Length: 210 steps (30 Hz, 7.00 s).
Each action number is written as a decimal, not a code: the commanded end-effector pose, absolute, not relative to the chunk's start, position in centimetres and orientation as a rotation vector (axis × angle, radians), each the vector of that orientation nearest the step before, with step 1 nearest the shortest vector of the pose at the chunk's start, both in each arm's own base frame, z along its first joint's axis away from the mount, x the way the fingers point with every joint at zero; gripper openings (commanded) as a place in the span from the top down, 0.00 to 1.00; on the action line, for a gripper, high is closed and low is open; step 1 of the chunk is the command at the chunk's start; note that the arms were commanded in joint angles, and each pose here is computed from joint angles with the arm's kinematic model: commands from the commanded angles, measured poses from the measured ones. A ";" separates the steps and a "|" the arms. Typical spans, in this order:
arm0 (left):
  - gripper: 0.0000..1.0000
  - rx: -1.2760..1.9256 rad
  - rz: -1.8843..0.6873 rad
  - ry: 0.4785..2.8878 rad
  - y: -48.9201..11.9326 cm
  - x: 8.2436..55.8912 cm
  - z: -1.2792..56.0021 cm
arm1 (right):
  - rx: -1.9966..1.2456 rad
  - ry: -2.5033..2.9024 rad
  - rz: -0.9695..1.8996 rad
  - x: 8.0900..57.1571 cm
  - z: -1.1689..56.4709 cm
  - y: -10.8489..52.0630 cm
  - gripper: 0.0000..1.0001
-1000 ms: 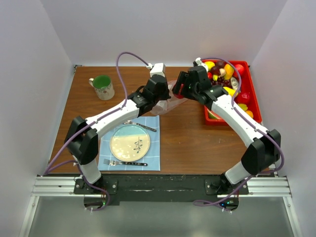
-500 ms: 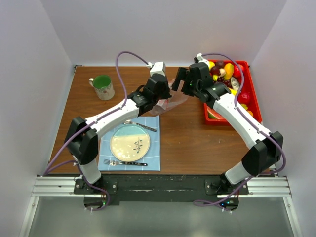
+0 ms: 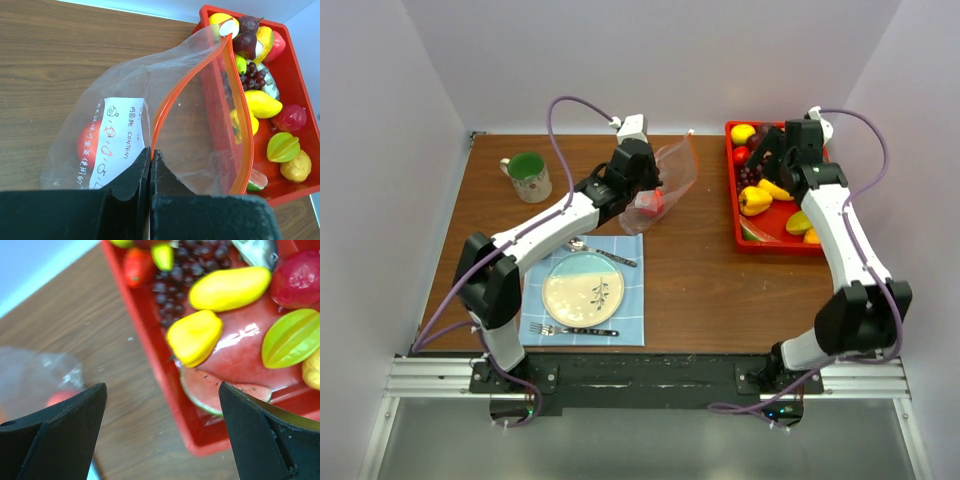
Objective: Place the food in the zip-top bag and seal the zipper
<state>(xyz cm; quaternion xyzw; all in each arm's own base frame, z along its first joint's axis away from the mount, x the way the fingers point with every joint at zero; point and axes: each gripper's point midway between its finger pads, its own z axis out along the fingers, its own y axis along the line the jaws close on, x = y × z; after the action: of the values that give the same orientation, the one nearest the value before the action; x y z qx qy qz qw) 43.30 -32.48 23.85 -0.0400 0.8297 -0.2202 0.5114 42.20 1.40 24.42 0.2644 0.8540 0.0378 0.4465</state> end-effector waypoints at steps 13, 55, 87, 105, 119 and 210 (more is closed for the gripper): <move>1.00 -0.089 -0.572 1.947 -33.0 43.8 26.3 | 1.175 2.264 0.008 46.8 9.1 -3.1 0.01; 1.00 -0.061 -0.549 1.954 -33.0 44.0 26.0 | 1.365 2.211 0.031 46.0 4.8 -7.6 0.12; 1.00 -0.074 -0.605 1.979 -34.0 43.8 24.8 | 0.740 2.048 0.349 41.6 24.8 2.6 0.98; 1.00 -0.069 -0.632 1.964 -34.3 43.4 26.2 | 0.232 1.908 0.749 41.5 33.4 21.9 0.94; 1.00 -0.102 -0.634 1.918 -33.1 42.8 29.0 | 0.246 2.080 0.595 42.1 27.6 21.0 0.67; 1.00 -0.158 -0.712 1.924 -31.4 46.8 29.0 | 0.499 1.817 0.645 43.2 33.1 14.6 0.99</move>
<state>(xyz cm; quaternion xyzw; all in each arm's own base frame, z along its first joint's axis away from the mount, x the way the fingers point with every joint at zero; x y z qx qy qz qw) 46.40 -30.47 25.49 -0.0564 0.8245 -0.2544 0.5023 44.25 10.47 29.00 0.2881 0.7890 0.2531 0.4801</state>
